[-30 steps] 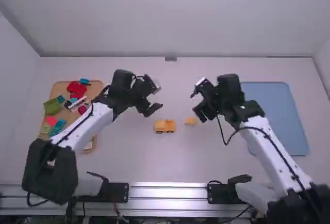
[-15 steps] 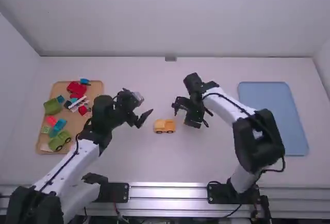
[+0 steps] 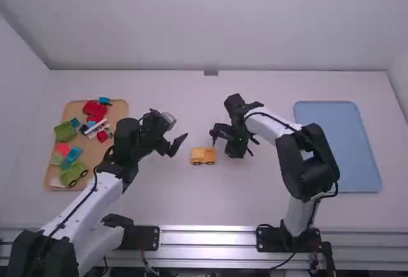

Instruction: Assemble lego blocks to make yellow taxi

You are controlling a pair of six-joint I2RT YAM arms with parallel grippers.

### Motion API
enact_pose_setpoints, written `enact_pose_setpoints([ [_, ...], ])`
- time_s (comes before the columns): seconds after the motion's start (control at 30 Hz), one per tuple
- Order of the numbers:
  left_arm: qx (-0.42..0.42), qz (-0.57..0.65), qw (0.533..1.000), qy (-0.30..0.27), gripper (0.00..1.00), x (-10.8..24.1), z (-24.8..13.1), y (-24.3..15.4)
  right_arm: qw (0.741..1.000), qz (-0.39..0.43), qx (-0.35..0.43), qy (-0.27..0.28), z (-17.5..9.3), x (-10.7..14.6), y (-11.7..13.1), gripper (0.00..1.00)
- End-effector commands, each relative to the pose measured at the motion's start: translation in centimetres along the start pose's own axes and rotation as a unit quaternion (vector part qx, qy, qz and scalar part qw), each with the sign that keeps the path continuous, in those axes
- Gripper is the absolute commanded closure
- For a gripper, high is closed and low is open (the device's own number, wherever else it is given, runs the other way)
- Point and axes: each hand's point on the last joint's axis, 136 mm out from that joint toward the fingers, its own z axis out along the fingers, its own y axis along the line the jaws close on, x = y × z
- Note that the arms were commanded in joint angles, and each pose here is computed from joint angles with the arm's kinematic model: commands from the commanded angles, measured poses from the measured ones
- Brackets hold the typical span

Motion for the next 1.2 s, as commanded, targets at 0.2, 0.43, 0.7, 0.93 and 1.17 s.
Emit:
enact_pose_setpoints([
  [0.2, 0.006, 0.0, 1.0, -0.009, 0.01, -0.5, -0.2, -0.3, 0.999, 0.016, 0.005, 0.034, 1.8, 1.5, 1.0, 0.24],
  [0.43, 0.005, -0.003, 1.0, -0.005, 0.01, -0.2, -0.2, -0.2, 0.999, 0.029, 0.008, 0.032, 1.8, 1.5, 0.8, 0.32],
  [0.7, 0.007, -0.003, 1.0, -0.003, 0.01, -0.2, -0.2, -0.3, 0.998, 0.049, 0.011, 0.027, 2.0, 1.8, 0.5, 0.35],
  [0.93, 0.009, -0.006, 1.0, -0.001, 0.01, -0.1, -0.2, -0.4, 0.998, 0.055, 0.012, 0.032, 2.9, 2.0, 1.3, 0.5],
  [1.17, 0.011, -0.004, 1.0, -0.005, 0.01, -0.3, -0.2, -0.5, 0.994, 0.087, 0.032, 0.048, 2.7, 2.1, 1.0, 0.57],
])
